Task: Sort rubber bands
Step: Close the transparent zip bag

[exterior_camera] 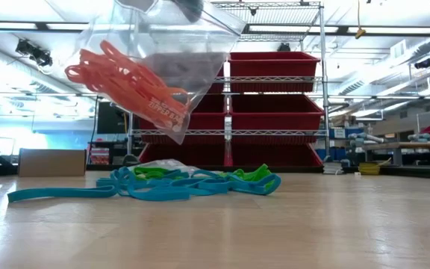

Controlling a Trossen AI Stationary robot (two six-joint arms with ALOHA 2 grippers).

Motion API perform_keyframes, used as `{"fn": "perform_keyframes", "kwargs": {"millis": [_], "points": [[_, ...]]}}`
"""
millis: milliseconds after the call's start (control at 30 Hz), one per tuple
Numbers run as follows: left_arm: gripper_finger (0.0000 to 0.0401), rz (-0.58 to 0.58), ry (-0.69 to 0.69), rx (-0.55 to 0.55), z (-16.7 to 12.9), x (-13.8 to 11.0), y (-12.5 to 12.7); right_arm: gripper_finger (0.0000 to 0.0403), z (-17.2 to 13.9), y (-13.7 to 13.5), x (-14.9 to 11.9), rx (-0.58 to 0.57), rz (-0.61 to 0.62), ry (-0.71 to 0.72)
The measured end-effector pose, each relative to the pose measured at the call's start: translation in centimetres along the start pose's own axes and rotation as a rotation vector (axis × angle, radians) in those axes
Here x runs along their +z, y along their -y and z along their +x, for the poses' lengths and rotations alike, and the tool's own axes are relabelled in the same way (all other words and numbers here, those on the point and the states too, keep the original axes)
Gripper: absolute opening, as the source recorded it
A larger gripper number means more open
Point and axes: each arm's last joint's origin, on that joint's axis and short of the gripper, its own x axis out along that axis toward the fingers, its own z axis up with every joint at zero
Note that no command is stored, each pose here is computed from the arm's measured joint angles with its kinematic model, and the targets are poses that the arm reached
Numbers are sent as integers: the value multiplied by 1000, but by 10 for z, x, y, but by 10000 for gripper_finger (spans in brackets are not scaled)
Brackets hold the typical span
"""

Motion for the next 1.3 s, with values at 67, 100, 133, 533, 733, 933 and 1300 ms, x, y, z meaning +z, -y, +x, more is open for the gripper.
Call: {"fn": "perform_keyframes", "kwargs": {"millis": [67, 100, 133, 533, 733, 933, 1300], "points": [[1, -5, -3, 4, 0, 0, 0, 1, 0, 1, 0, -9, -1, -5], [1, -6, -4, 5, 0, 0, 0, 1, 0, 2, -1, -10, 1, -6], [1, -6, -4, 6, 0, 0, 0, 1, 0, 2, -1, -11, 6, -9], [1, -12, -42, 8, 0, -4, 0, 0, -1, 3, -8, -11, 27, -81], [1, -17, -66, 6, 0, -6, 1, 0, -2, 3, -14, -5, 39, -148], [1, -21, -112, 2, 0, -11, 4, 0, -4, 2, -22, 3, 53, -232], [1, -35, -164, -2, -1, -16, 7, 0, -7, 0, -32, 12, 73, -339]]}}
